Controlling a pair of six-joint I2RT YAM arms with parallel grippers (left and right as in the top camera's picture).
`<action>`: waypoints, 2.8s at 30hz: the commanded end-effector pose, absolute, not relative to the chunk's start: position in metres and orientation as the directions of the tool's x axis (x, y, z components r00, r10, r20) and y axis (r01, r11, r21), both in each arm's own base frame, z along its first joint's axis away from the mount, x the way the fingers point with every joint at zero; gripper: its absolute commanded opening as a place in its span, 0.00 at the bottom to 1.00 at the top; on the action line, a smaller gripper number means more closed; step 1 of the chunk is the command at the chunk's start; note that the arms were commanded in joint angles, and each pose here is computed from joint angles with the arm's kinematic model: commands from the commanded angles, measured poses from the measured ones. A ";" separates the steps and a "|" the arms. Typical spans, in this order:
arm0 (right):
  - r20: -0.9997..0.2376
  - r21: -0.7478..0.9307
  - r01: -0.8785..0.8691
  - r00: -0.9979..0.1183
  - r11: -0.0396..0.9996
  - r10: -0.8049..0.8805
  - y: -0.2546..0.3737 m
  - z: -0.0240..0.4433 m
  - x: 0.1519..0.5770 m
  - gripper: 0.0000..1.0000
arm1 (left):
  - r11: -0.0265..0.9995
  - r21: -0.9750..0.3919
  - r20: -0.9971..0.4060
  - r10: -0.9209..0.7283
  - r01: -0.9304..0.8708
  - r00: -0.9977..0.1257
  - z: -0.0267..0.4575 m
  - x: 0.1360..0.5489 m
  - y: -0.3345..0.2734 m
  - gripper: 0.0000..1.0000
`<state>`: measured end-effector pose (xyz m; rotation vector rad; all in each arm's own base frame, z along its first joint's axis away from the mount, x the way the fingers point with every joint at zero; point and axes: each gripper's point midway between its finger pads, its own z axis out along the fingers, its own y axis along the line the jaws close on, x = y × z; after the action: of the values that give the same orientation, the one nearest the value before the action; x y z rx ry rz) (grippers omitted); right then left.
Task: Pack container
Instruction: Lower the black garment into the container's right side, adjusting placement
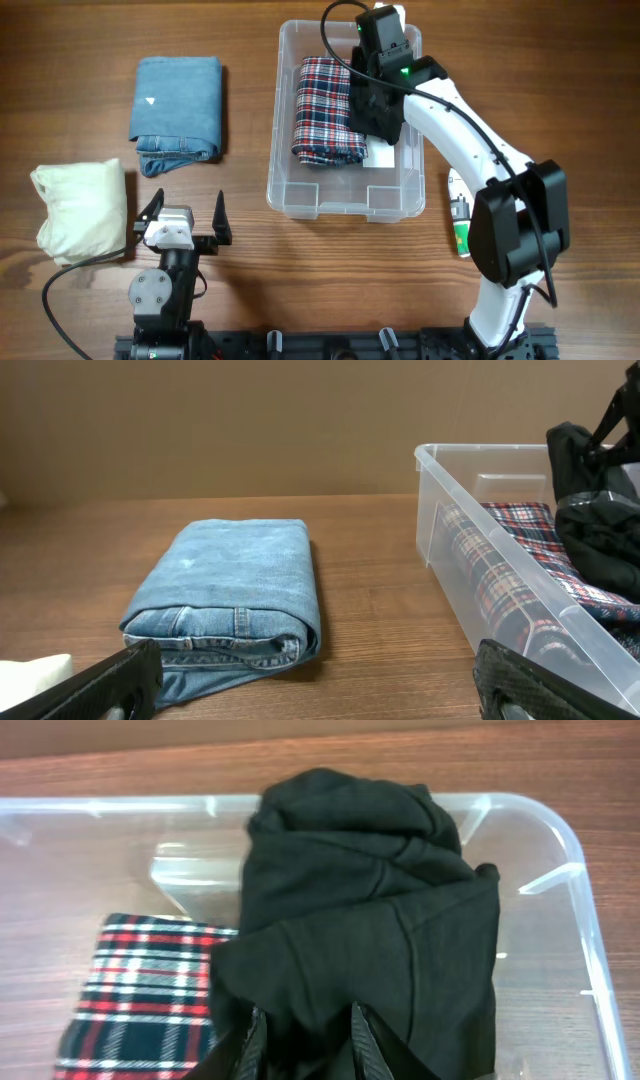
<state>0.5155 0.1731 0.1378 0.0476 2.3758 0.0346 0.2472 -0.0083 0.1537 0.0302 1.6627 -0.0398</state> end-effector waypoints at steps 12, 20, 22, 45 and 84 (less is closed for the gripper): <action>-0.603 -0.020 0.031 -0.798 0.999 0.013 0.168 0.067 0.517 0.27 | 0.999 0.003 -0.995 0.006 0.034 -0.100 0.151 0.247 -0.006 1.00; -0.696 0.100 -0.024 -0.716 0.995 0.052 0.179 0.165 0.507 0.28 | 0.999 0.003 -0.995 0.006 0.034 -0.100 0.151 0.247 -0.006 1.00; -0.667 0.174 -0.097 -0.744 0.980 0.045 0.196 0.169 0.496 0.28 | 0.999 0.003 -0.995 0.006 0.034 -0.100 0.151 0.247 -0.006 1.00; -0.461 0.228 -0.271 -0.876 0.935 -0.142 0.288 0.042 0.450 0.28 | 0.999 0.003 -0.995 0.006 0.034 -0.100 0.151 0.247 -0.006 1.00; -0.599 0.049 0.060 -0.797 0.997 0.078 0.195 0.086 0.500 0.28 | 0.999 0.003 -0.995 0.006 0.034 -0.100 0.151 0.247 -0.006 1.00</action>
<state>0.4901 0.2130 0.1190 -0.0088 2.4567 0.0891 0.2472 -0.0084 0.1537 0.0305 1.6627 -0.0401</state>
